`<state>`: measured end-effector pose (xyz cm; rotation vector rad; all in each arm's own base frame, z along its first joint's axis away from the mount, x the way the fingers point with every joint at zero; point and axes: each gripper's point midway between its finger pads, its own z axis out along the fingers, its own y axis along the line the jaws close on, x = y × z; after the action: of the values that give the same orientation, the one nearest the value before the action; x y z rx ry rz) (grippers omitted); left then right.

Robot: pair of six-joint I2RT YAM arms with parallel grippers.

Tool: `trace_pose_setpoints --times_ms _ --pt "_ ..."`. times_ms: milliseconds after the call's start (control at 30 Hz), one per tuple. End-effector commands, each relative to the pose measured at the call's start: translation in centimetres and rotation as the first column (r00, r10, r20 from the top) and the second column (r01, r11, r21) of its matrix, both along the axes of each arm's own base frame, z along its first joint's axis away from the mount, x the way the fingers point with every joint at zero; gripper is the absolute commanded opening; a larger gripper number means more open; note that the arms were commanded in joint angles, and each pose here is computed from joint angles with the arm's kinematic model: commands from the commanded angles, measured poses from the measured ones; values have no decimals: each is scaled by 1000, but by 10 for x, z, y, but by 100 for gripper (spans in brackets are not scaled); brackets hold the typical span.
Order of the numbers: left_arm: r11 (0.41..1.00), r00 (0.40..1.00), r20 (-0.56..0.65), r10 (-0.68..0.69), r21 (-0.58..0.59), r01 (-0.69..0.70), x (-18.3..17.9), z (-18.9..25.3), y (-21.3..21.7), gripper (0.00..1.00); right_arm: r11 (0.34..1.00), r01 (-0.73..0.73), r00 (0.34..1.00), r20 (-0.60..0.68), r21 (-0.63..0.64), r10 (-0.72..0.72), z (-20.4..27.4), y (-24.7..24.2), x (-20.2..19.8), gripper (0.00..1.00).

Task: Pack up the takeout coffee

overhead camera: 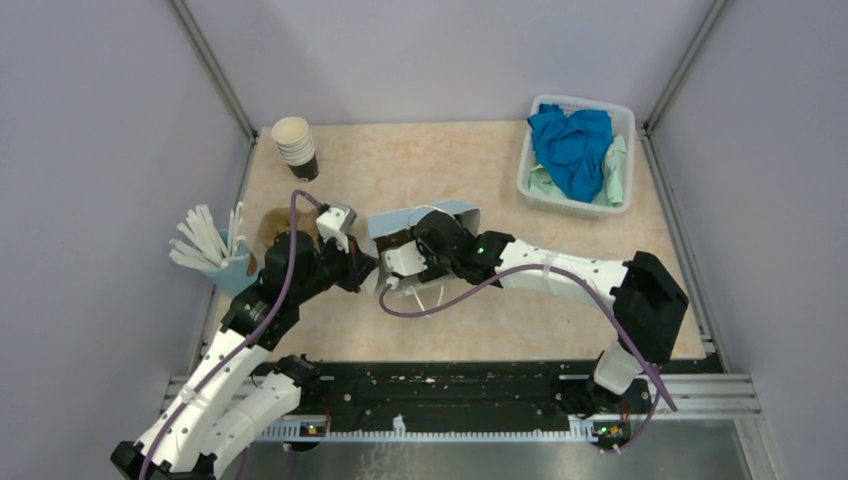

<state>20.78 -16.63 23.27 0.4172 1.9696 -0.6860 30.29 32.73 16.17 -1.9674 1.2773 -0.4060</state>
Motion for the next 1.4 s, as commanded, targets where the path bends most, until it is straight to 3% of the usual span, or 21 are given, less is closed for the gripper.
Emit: trace_pose_setpoints --times_ms 0,533,933,1367 --pt "1000 999 23 -24 -20 25 -3 10 -4 0 997 -6 997 75 71 0 19 5 16 51" --pt "999 998 -55 -33 -41 30 -8 16 -8 0 997 -21 1000 6 73 21 9 14 17 52" --pt "995 991 -111 -74 -78 65 -20 42 -14 0 999 2 987 -163 53 7 7 9 -30 52" --pt "992 963 -246 -105 -96 84 -36 54 -19 0 998 47 928 -371 43 -28 3 6 -76 52"
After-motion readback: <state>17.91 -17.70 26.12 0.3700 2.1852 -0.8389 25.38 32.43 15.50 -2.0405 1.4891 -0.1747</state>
